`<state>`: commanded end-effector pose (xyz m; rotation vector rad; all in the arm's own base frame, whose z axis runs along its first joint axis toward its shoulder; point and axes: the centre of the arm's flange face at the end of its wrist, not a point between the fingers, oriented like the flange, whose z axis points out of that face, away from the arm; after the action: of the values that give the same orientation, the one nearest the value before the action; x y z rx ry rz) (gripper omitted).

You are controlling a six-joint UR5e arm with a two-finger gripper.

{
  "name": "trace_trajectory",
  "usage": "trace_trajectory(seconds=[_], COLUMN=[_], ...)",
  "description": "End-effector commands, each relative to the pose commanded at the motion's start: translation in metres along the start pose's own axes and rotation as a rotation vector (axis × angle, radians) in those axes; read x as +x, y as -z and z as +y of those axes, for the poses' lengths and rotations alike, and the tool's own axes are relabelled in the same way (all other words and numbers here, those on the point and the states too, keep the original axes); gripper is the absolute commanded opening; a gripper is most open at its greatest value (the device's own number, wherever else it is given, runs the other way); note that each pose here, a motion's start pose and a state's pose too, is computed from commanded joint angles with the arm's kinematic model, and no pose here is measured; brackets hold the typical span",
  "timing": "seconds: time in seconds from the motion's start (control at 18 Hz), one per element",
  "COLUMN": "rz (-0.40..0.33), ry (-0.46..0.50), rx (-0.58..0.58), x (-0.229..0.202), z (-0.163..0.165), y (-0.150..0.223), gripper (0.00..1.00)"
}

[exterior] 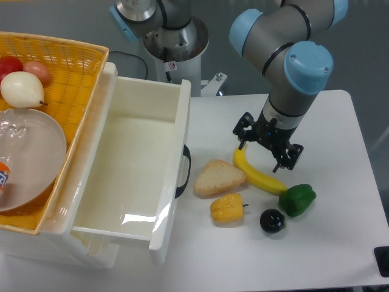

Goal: Pick up the yellow pepper
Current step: 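Move the gripper from above the banana toward the yellow pepper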

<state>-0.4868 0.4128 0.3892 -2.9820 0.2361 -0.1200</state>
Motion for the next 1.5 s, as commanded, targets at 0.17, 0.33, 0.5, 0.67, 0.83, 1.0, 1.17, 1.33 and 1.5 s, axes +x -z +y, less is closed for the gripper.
trace_trajectory(seconds=[0.17, 0.33, 0.5, 0.67, 0.83, 1.0, 1.17, 1.33, 1.5], rz=[0.002, 0.038, 0.032, 0.003, -0.012, 0.003, 0.000, 0.011, -0.006], ry=[-0.062, -0.094, -0.091, -0.106, -0.141, -0.267, -0.382, -0.493, -0.531], rx=[0.003, 0.002, 0.046, 0.055, 0.057, 0.051, 0.031, -0.009, -0.033], x=[-0.001, 0.008, 0.002, -0.007, -0.007, -0.002, 0.003, 0.007, 0.013], z=[0.002, 0.001, 0.006, 0.008, -0.004, -0.022, -0.035, -0.052, -0.067], y=[-0.001, -0.021, -0.023, -0.026, -0.035, -0.054, -0.065, -0.086, -0.102], gripper=[1.00, 1.00, 1.00, 1.00, 1.00, 1.00, 1.00, 1.00, 1.00])
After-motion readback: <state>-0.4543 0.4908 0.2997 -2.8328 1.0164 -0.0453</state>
